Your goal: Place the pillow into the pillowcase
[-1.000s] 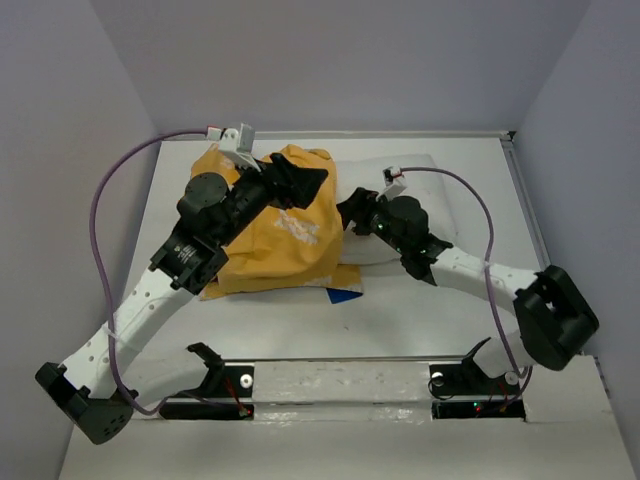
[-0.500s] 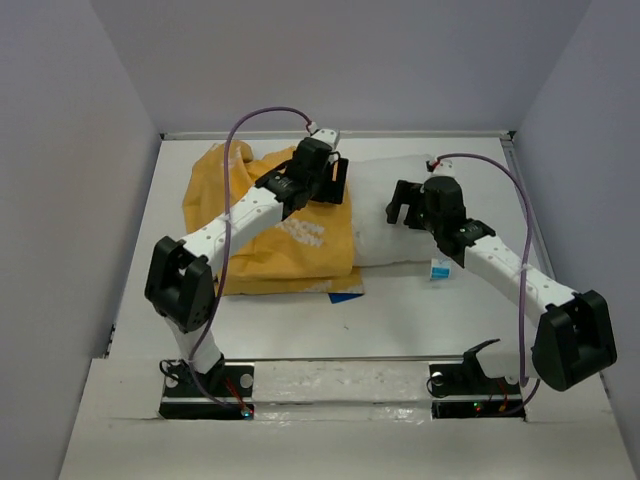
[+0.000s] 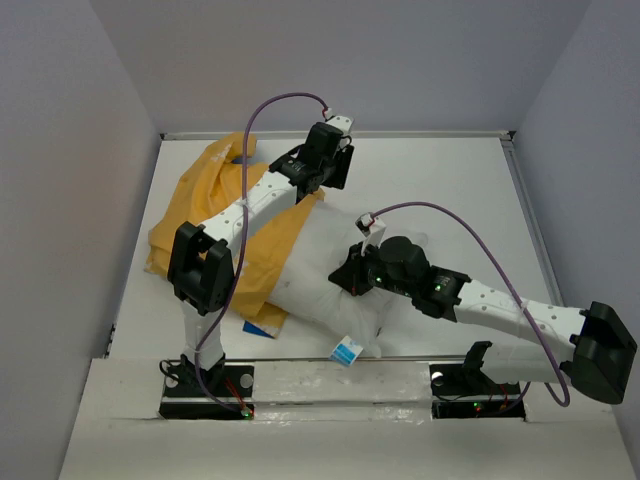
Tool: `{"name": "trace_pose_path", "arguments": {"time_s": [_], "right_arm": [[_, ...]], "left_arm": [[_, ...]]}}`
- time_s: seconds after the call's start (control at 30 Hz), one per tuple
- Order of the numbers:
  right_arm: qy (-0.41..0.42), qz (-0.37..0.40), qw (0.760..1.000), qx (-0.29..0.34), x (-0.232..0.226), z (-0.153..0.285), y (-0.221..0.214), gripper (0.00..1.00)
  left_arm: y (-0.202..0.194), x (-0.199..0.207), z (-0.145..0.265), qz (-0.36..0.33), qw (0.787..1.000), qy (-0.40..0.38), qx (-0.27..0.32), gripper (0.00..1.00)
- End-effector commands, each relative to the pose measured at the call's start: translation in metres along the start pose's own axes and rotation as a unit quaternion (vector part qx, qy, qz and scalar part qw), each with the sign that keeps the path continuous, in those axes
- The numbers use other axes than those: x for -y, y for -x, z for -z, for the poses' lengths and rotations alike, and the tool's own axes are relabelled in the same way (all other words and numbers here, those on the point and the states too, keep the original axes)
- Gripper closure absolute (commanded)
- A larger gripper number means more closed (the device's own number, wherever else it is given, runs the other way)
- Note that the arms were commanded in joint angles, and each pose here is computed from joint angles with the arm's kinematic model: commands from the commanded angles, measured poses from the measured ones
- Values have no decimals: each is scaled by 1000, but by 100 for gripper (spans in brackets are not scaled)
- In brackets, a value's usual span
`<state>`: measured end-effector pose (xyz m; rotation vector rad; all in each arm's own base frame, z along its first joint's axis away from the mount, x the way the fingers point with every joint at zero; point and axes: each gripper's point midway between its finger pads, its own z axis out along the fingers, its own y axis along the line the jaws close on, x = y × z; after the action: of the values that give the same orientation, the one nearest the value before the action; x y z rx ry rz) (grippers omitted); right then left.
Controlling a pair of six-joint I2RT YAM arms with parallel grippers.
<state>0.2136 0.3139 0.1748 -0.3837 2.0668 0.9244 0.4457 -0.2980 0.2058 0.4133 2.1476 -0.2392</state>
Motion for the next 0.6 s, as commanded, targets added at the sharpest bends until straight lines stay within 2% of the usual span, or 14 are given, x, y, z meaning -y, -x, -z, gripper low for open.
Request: {"name": "trace_pose_path", "arguments": {"time_s": [0.0,0.07,0.1,0.13,0.17,0.23,0.27,0.3,0.33,0.4,0.57], "right_arm": [[21,-25,999,32,-24,16,19,100],[-16,-20,997,68,-13,25,36,100],[-43,-16,997,64,-2,29,34,100],[-57,-15,995,76,2,32,40,95],[-54,-9,995,83,1,37,44,67],[-45,4,996,77,-3,40,44,44],[-40,23,996,74,-7,45,48,33],[-15,38,997,62,-16,47,46,29],[-5,58,997,58,-19,50,47,27],[11,75,996,51,-29,58,53,26],[-30,104,992,65,-14,54,72,20]], "left_arm": [[56,1,45,-4,998,-20,66,38],[58,-4,56,-8,998,-11,68,36],[59,-11,61,-11,997,7,73,36],[64,-19,75,-9,996,21,84,34],[55,-28,79,-15,996,43,76,32],[44,-40,94,-21,996,65,62,26],[22,-46,94,-30,996,75,30,25],[17,-48,101,-30,996,75,26,25],[-4,-49,98,-34,997,74,3,25],[-21,-49,105,-33,997,67,-14,25],[-69,-49,96,-48,995,54,-69,25]]}}
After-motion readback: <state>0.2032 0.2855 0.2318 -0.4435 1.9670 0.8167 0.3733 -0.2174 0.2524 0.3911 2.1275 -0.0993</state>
